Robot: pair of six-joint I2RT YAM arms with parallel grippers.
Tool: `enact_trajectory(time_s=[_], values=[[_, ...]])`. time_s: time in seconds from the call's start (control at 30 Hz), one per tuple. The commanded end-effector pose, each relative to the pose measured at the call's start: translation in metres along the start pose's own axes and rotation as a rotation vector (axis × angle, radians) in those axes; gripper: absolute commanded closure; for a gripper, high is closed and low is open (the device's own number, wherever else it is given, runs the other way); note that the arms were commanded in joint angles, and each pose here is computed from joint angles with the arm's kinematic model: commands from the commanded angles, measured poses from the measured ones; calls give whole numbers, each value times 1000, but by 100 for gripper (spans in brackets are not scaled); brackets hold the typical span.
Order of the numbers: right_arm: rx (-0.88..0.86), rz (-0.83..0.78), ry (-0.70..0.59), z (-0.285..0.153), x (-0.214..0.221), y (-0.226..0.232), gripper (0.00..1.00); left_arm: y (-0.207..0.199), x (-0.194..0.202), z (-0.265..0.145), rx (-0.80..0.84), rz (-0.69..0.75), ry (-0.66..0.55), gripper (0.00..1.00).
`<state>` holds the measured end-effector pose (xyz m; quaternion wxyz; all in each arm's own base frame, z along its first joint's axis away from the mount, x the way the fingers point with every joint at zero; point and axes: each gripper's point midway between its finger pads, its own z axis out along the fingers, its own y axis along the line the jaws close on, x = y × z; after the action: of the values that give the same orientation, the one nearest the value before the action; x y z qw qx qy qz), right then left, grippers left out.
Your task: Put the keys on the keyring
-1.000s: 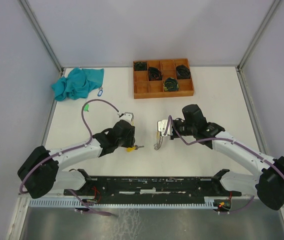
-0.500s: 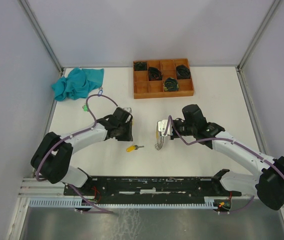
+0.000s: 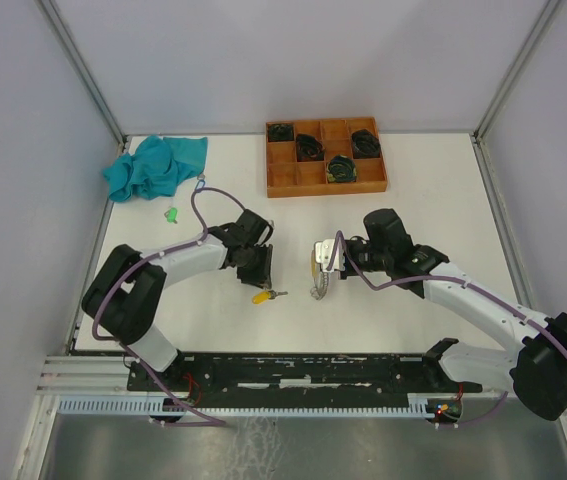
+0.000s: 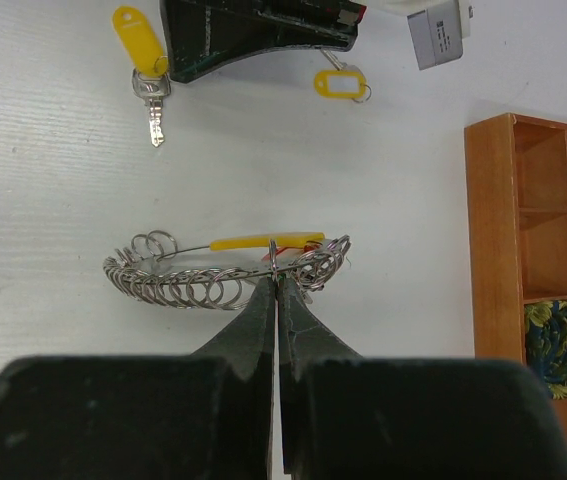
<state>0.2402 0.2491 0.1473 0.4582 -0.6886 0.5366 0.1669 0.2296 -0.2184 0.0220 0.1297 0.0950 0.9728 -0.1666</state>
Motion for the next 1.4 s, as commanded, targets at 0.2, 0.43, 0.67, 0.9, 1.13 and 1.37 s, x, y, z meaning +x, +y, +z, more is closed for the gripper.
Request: enact_trajectory(time_s=[0.2, 0.43, 0.67, 0.9, 1.13, 1.37], values=[[60, -57, -52, -5, -21, -20, 99, -9, 0, 0, 57, 48, 46, 73], [60, -55, -48, -5, -20, -20, 99, -12, -1, -1, 68, 47, 51, 79], [62, -56, -48, -5, -20, -20, 99, -15, -2, -7, 74, 37, 42, 79], [63, -57, -49, -6, -20, -20, 99, -14, -1, -5, 68, 22, 49, 81], [68, -59, -50, -7, -21, -21, 99, -18, -3, -3, 83, -3, 39, 85], [71, -61, -49, -8, -21, -21, 99, -24, -5, 1, 92, -1, 40, 90]])
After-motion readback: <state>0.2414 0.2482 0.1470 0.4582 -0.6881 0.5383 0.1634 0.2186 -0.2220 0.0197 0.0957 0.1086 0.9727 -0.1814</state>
